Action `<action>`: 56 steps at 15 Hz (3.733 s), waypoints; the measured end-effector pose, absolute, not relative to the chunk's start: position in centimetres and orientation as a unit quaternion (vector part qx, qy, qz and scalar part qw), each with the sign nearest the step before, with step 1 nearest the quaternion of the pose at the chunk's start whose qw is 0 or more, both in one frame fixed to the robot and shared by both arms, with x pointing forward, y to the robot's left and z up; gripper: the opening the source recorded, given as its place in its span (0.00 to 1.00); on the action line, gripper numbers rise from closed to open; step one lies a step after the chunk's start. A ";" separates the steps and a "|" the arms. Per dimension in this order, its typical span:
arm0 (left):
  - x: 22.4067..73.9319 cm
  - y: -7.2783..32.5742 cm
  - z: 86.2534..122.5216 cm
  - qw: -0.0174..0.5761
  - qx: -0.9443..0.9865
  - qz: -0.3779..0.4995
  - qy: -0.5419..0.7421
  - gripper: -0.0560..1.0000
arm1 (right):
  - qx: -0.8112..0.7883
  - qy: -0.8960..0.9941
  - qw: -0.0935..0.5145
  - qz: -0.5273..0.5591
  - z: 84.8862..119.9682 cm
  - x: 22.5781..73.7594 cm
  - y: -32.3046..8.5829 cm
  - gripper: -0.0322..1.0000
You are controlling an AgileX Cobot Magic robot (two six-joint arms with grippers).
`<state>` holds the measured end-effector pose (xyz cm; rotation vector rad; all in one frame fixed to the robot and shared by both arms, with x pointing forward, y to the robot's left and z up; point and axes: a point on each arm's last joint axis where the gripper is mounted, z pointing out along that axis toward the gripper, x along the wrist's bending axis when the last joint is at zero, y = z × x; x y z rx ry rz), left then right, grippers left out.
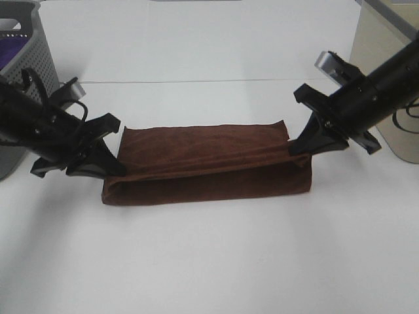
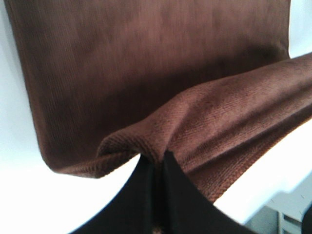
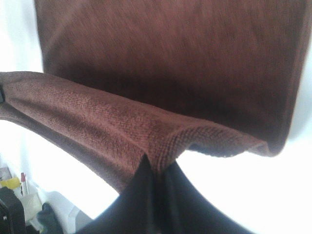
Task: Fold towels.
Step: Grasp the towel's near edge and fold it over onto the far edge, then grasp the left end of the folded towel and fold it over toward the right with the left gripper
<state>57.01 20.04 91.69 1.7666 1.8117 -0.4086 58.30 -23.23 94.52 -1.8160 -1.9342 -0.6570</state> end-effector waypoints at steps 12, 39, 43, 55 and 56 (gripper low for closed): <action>68.3 19.1 88.7 0.321 0.679 -0.059 0.657 0.06 | -0.648 -0.699 0.169 -0.252 88.9 69.9 -23.0 0.03; 67.8 19.6 87.3 0.250 0.636 -0.089 0.725 0.77 | -0.657 -0.729 0.146 -0.126 91.4 68.3 -24.9 0.76; 67.9 19.0 86.5 0.270 0.621 -0.116 0.727 0.56 | -0.658 -0.728 0.143 -0.128 91.4 68.4 -24.9 0.76; 69.6 21.2 96.0 0.177 0.679 -0.003 0.713 0.08 | -0.659 -0.728 0.139 -0.131 91.4 68.5 -25.0 0.76; 69.9 20.6 97.0 0.197 0.673 -0.017 0.713 0.08 | -0.659 -0.727 0.138 -0.131 91.4 68.5 -25.0 0.76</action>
